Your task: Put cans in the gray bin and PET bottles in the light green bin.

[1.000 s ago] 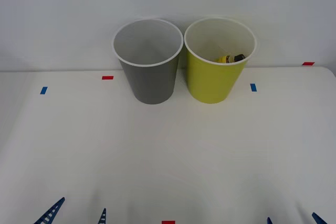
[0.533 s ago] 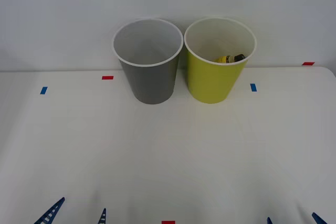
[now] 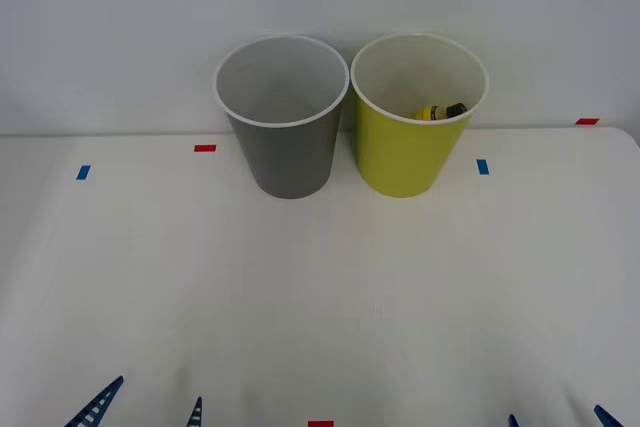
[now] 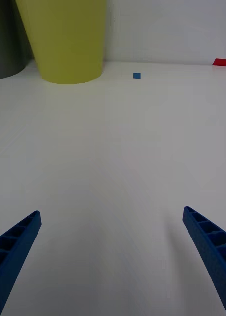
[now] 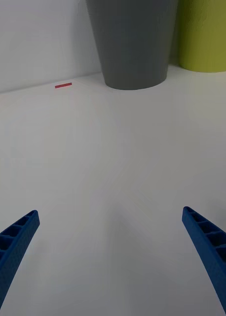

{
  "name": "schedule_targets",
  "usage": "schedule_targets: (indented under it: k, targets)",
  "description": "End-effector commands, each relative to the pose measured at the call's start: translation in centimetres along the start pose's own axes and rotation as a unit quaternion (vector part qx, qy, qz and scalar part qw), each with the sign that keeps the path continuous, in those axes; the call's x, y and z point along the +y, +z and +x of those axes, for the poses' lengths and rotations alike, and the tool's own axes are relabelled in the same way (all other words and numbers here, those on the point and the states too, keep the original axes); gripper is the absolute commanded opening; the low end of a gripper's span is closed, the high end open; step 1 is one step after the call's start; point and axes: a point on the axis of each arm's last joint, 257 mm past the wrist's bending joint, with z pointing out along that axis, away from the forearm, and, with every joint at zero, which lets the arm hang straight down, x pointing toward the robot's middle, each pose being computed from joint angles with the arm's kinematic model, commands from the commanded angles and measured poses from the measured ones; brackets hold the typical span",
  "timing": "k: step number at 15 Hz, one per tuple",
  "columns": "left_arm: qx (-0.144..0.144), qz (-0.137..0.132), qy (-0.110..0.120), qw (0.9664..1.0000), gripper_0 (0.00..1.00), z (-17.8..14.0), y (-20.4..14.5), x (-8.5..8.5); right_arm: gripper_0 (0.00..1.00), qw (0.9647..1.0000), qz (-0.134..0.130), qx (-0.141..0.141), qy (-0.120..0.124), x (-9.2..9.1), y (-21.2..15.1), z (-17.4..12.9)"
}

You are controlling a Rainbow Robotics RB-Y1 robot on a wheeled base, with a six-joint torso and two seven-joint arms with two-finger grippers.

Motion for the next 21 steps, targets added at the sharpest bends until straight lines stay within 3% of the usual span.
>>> schedule_targets:
  k: [1,21]
  targets:
    - [0.000,0.000,0.000,1.0000,1.00,0.00,0.00,0.00,1.00,1.0000,0.000,0.000,0.000,0.00,0.00,0.00]
    - [0.000,0.000,0.000,1.0000,1.00,0.00,0.00,0.00,1.00,1.0000,0.000,0.000,0.000,0.00,0.00,0.00]
